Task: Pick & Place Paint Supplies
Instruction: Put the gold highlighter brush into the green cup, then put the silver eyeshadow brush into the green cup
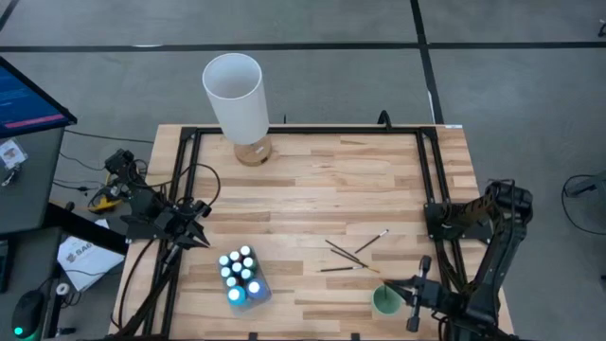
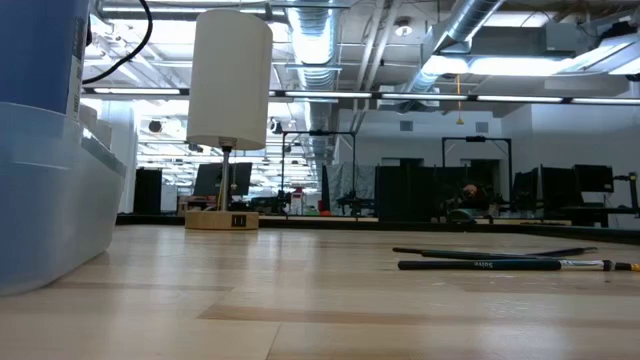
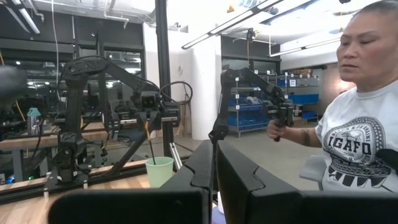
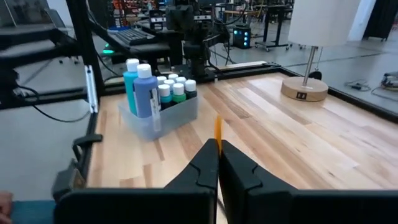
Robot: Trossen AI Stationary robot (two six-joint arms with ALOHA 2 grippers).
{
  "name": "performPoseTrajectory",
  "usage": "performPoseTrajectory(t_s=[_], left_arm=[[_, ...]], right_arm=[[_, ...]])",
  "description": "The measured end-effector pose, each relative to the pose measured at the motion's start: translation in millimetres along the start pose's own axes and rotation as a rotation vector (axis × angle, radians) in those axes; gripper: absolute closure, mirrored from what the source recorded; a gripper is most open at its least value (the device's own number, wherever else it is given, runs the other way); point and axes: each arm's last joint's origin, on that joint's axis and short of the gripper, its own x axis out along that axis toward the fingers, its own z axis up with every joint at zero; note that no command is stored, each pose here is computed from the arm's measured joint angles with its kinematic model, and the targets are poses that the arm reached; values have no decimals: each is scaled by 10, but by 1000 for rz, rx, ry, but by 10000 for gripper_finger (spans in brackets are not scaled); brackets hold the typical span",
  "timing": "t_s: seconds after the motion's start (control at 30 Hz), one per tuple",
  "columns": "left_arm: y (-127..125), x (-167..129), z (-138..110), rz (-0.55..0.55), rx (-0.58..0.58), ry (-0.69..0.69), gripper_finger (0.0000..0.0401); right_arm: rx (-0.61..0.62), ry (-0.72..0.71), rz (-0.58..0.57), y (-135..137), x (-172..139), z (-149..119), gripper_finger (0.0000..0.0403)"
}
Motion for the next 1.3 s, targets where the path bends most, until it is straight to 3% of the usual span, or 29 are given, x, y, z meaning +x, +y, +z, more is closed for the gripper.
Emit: performPoseTrajectory(t_s=[0.2, 0.57, 0.73, 0.9, 1.07, 1.3], left_arm=[[0, 0, 2, 0, 0, -2, 393], [1, 0, 7, 1, -2, -7, 393], [1, 0, 7, 1, -2, -7, 393], [1, 0, 7, 1, -2, -7, 393], [1, 0, 7, 1, -2, -7, 393], [1, 0, 7, 1, -2, -7, 393]], right_arm=[[-47, 22, -27, -20, 55, -28, 385], [-13, 139, -134, -179, 297, 161, 281], [232, 214, -272, -500, 523, 511, 252], [656, 549, -659, -1026, 829, 747, 239], [796, 807, -918, -1361, 1012, 826, 236], [937, 831, -1021, -1545, 1239, 851, 236]])
